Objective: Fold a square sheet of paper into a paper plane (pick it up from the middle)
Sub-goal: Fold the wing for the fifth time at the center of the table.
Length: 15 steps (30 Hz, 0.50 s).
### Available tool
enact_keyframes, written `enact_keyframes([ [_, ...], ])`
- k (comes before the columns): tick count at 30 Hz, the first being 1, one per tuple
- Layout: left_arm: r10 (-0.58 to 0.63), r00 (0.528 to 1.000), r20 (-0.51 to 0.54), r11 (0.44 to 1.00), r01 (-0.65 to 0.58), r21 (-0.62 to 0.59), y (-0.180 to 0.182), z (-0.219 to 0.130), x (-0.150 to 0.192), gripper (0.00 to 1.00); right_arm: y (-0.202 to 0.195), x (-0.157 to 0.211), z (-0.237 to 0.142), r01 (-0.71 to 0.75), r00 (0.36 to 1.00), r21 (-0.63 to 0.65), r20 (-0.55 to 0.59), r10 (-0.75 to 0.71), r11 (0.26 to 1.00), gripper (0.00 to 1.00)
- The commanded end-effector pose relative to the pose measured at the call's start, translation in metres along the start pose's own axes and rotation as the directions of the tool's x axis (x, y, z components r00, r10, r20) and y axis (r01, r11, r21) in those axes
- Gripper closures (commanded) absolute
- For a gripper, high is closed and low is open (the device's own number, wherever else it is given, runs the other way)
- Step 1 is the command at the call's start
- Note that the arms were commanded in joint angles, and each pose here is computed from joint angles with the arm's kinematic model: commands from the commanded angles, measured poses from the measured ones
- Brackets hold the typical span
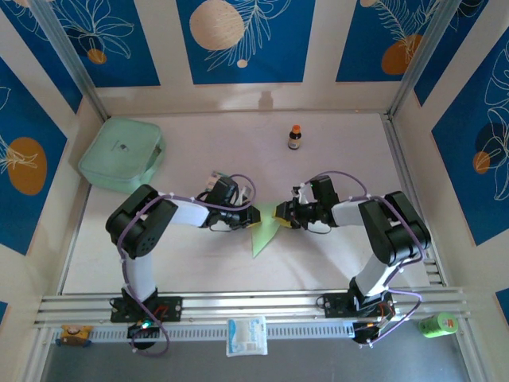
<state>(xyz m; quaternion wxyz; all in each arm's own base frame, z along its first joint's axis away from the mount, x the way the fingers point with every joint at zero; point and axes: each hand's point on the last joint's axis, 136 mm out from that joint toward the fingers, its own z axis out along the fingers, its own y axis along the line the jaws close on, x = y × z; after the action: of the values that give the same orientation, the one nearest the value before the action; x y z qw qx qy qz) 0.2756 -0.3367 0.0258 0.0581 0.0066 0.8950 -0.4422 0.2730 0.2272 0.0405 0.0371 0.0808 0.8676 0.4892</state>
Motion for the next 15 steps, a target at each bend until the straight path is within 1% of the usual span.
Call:
enact_keyframes([
  [1,-0.010,0.999,-0.033,1.000,0.010,0.010,-0.003,-0.004,0.011,0.87,-0.005,0.002,0.002,-0.002,1.000,0.007,-0.027,0.002,1.000,0.69],
  [9,-0.004,1.000,-0.026,1.000,0.005,0.010,-0.006,-0.007,0.010,0.87,-0.008,0.002,-0.001,0.007,1.000,0.046,-0.019,-0.006,0.999,0.70],
  [13,-0.002,1.000,-0.026,1.000,0.002,0.017,-0.008,-0.007,0.009,0.87,-0.005,0.003,0.002,0.009,0.999,0.032,-0.035,-0.008,0.999,0.75],
  [15,0.005,1.000,-0.030,0.999,-0.004,0.044,-0.016,-0.009,0.009,0.85,-0.005,0.004,0.003,0.007,0.999,0.031,-0.035,-0.006,0.999,0.81],
])
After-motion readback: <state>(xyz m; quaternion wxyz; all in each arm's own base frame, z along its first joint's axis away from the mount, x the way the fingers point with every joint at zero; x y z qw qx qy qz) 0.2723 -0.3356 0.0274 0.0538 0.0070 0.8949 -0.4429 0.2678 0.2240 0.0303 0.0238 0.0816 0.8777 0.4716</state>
